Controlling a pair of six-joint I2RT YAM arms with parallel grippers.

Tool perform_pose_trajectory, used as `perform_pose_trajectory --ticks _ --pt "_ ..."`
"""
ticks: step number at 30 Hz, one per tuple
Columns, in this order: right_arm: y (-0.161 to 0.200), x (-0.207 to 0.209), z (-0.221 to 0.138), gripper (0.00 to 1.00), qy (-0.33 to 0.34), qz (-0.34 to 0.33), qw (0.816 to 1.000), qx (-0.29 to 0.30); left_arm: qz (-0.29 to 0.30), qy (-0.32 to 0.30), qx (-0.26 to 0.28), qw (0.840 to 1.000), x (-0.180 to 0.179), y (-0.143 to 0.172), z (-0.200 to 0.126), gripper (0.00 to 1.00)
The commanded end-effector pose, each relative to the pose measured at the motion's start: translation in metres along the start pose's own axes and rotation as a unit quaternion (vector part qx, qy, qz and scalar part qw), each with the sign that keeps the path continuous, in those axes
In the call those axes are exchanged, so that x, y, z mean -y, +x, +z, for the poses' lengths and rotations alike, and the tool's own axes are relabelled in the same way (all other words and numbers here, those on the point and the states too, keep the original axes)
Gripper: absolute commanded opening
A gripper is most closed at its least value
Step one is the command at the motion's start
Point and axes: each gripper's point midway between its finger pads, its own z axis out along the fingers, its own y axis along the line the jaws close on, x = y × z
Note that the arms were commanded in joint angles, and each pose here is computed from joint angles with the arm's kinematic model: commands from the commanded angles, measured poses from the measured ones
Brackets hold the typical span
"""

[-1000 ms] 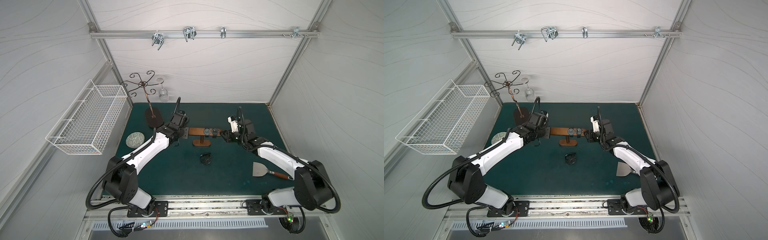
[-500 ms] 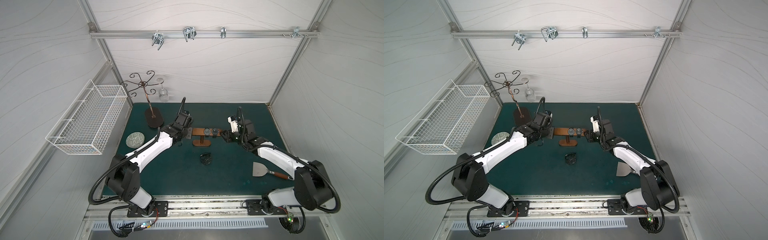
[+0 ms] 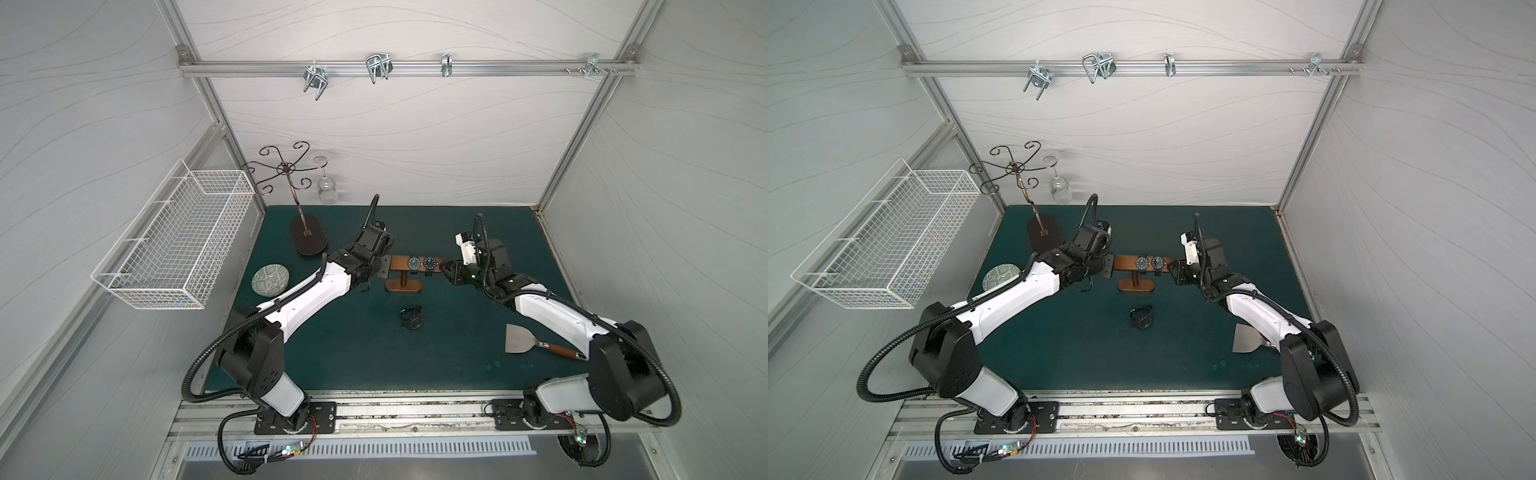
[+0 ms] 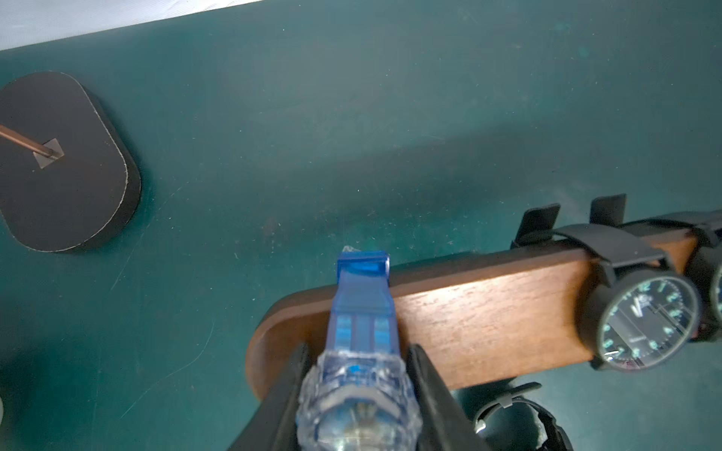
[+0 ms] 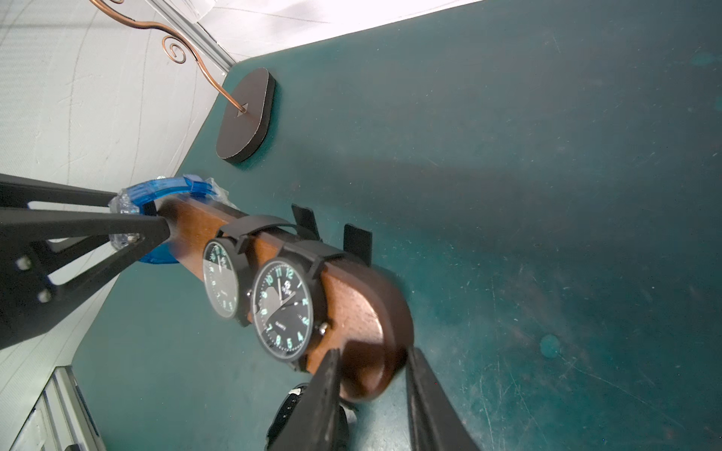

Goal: Place watch on stand
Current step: Place the watch on the stand.

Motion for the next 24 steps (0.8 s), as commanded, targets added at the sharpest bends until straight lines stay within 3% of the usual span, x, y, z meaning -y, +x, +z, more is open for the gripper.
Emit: perform_pose_trajectory --ticks 1,24 --pt "-0.003 -0.005 0.002 0.31 -0.007 -0.005 1.0 0.0 -0.012 0.004 0.035 0.999 0.008 -0.027 -0.004 0.19" --pt "-0.003 -0.006 0.002 0.31 -0.008 -0.006 1.0 0.001 -0.007 0.008 0.04 0.999 0.036 -0.031 -0.004 0.2"
